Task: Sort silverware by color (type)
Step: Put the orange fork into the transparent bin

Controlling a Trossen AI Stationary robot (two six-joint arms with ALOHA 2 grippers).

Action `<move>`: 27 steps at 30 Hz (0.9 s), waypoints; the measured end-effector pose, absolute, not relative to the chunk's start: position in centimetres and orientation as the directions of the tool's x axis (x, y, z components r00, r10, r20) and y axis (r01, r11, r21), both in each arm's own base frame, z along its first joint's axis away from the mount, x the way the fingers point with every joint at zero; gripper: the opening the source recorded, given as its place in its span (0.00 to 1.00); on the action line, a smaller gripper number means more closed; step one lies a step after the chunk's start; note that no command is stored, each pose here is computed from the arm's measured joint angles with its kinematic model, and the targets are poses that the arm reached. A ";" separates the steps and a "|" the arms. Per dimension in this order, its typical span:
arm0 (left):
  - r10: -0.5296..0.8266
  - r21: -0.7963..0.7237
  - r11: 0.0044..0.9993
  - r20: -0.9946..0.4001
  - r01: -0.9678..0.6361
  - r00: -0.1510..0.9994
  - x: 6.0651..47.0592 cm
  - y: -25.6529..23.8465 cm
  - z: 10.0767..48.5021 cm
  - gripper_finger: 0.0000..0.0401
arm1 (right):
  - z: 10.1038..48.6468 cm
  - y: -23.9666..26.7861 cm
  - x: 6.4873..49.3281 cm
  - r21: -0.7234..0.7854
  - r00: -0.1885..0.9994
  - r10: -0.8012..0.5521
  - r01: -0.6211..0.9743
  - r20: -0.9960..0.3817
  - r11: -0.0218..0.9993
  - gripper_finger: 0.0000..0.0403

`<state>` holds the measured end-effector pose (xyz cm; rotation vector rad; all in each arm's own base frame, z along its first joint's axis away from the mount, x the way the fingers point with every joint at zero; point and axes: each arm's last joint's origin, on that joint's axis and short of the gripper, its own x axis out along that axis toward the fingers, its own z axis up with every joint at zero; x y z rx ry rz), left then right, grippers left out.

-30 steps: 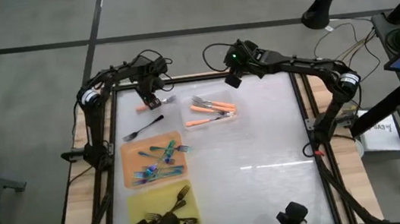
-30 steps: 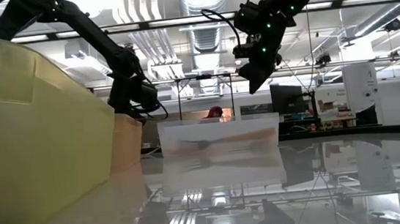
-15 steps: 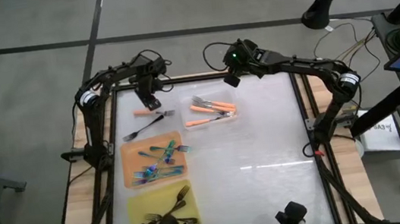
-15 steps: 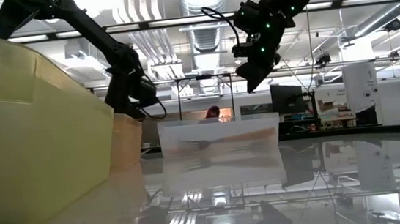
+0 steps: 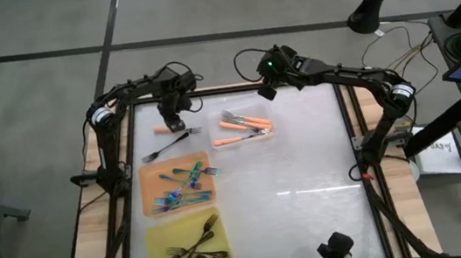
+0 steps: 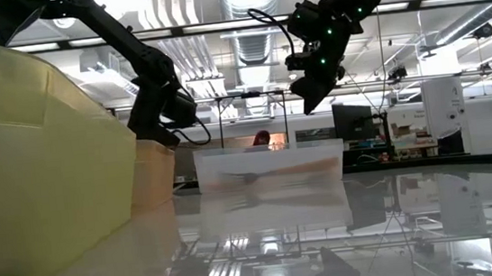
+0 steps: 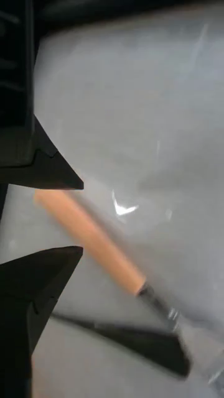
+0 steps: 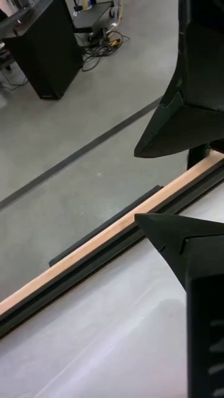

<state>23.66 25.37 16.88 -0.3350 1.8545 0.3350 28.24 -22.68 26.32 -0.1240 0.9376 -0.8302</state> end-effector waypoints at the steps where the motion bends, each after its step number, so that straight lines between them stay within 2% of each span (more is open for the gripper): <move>1: -0.042 0.078 0.921 -0.955 -0.382 -0.294 23.8 25.5 16.9 0.35 | 26.3 -22.7 28.2 -0.433 0.314 -0.679 0.578 -0.664 0.692 0.37; 6: -0.034 0.083 0.926 -0.953 -0.368 -0.301 23.9 25.3 16.9 0.35 | 26.3 -22.7 28.2 -0.422 0.313 -0.678 0.590 -0.665 0.688 0.37; 12: -0.097 0.041 0.937 -0.923 -0.346 -0.373 23.8 24.1 17.1 0.35 | 26.3 -22.7 28.2 -0.422 0.312 -0.677 0.590 -0.667 0.688 0.37; 17: -0.089 0.016 0.961 -0.927 -0.276 -0.366 25.1 22.8 17.1 0.34 | 26.3 -22.7 28.2 -0.414 0.312 -0.677 0.599 -0.667 0.685 0.37; 22: -0.159 -0.088 0.969 -0.938 -0.232 -0.308 26.4 21.2 17.1 0.25 | 26.2 -22.6 28.2 -0.413 0.309 -0.675 0.600 -0.670 0.685 0.37; 27: -0.159 -0.095 0.970 -0.944 -0.222 -0.290 26.7 20.8 16.8 0.13 | 26.2 -22.6 28.2 -0.413 0.309 -0.675 0.599 -0.670 0.685 0.37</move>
